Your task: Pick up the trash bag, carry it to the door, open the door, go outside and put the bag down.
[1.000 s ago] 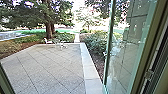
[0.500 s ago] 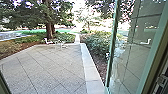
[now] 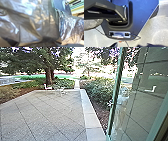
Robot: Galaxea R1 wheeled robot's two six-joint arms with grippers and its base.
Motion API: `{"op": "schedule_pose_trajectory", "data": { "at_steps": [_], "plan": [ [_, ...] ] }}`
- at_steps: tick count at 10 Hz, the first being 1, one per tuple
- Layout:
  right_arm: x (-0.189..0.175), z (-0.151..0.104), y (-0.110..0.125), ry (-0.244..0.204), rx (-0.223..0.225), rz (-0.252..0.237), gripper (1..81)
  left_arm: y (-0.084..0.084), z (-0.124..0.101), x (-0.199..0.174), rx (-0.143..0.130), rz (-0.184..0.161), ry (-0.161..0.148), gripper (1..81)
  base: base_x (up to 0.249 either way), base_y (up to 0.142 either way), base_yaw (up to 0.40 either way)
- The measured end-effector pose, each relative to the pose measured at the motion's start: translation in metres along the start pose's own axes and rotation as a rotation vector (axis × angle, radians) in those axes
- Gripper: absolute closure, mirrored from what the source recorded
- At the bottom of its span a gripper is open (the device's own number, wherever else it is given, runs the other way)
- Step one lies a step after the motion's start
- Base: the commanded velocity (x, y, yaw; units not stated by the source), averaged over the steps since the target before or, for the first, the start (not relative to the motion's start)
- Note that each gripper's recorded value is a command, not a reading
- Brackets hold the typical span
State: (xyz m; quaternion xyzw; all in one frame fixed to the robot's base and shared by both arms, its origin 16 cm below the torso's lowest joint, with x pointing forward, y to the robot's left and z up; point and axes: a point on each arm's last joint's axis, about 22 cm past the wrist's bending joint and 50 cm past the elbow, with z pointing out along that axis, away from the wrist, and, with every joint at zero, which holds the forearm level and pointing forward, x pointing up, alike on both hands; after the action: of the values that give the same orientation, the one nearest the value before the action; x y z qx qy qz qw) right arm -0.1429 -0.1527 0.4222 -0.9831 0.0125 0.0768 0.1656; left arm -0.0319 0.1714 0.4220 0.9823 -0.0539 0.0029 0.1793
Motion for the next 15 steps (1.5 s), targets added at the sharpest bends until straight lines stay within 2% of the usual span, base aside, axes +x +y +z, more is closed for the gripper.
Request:
{"op": "schedule_pose_trajectory", "data": {
  "at_steps": [1,2,3,4,5,7,10,15],
  "plan": [
    [0.006,0.002,-0.012,0.01,0.015,0.001,1.0,-0.005,-0.001,0.004,0.006,0.002,0.004,81.1,0.079,0.0,0.0],
    [0.01,0.002,-0.012,0.012,0.015,-0.003,1.0,-0.019,-0.005,0.007,0.032,0.002,0.01,81.1,0.079,0.0,0.0],
    [0.007,-0.001,0.001,0.013,-0.002,-0.002,1.0,-0.014,-0.003,0.003,0.026,0.001,0.008,81.1,0.079,0.0,0.0],
    [0.007,0.0,-0.003,0.005,0.003,-0.002,1.0,-0.008,-0.002,0.003,0.013,0.001,0.004,81.1,0.079,0.0,0.0],
    [0.016,0.0,-0.005,0.019,0.006,-0.008,1.0,0.001,0.001,0.009,0.0,0.002,0.009,81.1,0.079,0.0,0.0],
    [0.007,0.001,-0.008,0.011,0.01,-0.005,1.0,-0.007,-0.002,0.0,0.012,0.0,0.002,81.1,0.079,0.0,0.0],
    [0.01,0.001,-0.009,0.013,0.012,-0.006,1.0,-0.006,-0.001,0.007,0.011,0.002,0.009,81.1,0.079,0.0,0.0],
    [0.007,0.001,-0.008,0.011,0.011,-0.006,1.0,-0.006,-0.001,0.003,0.011,0.0,0.004,81.1,0.081,0.0,0.0]
  ]
}}
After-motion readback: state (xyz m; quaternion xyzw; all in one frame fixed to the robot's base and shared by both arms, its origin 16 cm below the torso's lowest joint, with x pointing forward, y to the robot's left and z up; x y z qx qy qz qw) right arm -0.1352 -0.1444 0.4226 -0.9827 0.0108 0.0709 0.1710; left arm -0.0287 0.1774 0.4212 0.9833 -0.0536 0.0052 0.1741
